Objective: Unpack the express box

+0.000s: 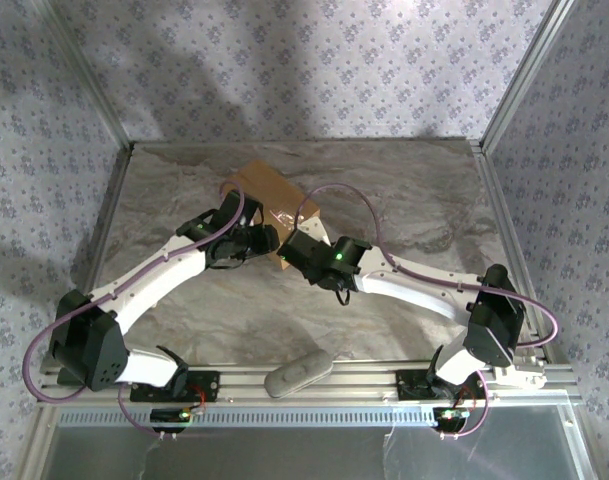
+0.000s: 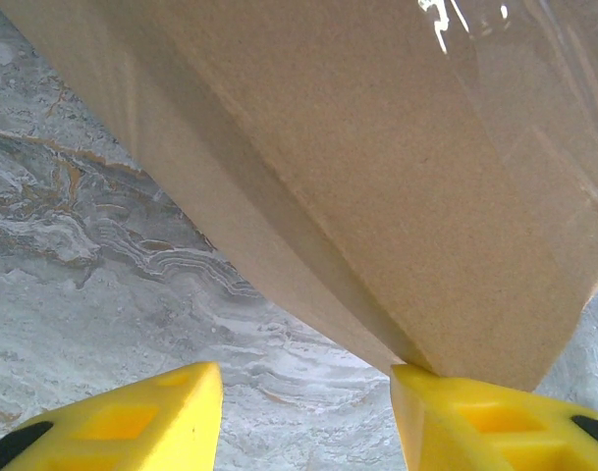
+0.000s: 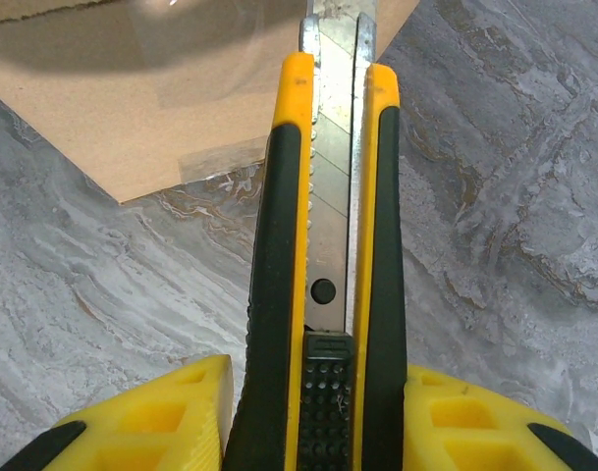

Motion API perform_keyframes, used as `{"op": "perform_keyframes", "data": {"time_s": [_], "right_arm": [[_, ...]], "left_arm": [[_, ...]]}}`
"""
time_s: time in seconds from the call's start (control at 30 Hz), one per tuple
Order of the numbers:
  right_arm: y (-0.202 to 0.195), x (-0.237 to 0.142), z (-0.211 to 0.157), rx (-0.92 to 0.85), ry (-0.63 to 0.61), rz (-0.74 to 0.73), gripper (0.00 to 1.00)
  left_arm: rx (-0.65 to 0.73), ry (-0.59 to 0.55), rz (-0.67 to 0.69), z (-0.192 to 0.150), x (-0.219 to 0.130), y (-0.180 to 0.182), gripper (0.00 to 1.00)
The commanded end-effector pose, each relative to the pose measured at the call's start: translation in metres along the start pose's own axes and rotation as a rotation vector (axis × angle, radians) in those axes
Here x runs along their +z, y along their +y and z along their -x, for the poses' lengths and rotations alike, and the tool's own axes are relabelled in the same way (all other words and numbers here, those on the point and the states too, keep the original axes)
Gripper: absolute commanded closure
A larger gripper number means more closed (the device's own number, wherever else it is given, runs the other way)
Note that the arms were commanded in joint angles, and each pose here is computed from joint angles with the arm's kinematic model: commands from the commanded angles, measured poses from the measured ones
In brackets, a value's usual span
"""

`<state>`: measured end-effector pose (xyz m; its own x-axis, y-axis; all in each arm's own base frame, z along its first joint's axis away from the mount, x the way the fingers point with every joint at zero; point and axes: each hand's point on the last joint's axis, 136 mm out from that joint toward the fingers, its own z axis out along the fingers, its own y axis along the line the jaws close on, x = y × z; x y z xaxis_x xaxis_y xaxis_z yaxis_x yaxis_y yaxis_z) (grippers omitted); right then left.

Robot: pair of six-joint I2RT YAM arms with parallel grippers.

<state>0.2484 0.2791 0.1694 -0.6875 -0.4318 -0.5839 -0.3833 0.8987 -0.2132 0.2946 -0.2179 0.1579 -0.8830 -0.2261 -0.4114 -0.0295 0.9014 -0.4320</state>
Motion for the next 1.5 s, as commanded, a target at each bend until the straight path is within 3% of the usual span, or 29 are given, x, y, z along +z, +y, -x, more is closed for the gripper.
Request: {"op": "perform_keyframes", "data": {"time_s": [0.0, 1.03, 1.47], "right_arm": [[0.109, -0.044, -0.010, -0.234, -0.005, 0.426, 1.00], [0.129, -0.052, -0.016, -0.274, -0.002, 0.473, 1.00], [0.077, -0.030, -0.019, -0.165, 0.068, 0.368, 1.00]], "left_arm": [[0.041, -0.095, -0.217, 0.028, -0.001, -0.064, 0.49], [0.048, -0.110, -0.213, 0.033, -0.001, -0.067, 0.49], [0.076, -0.136, -0.130, 0.033, -0.018, -0.048, 0.49]]}}
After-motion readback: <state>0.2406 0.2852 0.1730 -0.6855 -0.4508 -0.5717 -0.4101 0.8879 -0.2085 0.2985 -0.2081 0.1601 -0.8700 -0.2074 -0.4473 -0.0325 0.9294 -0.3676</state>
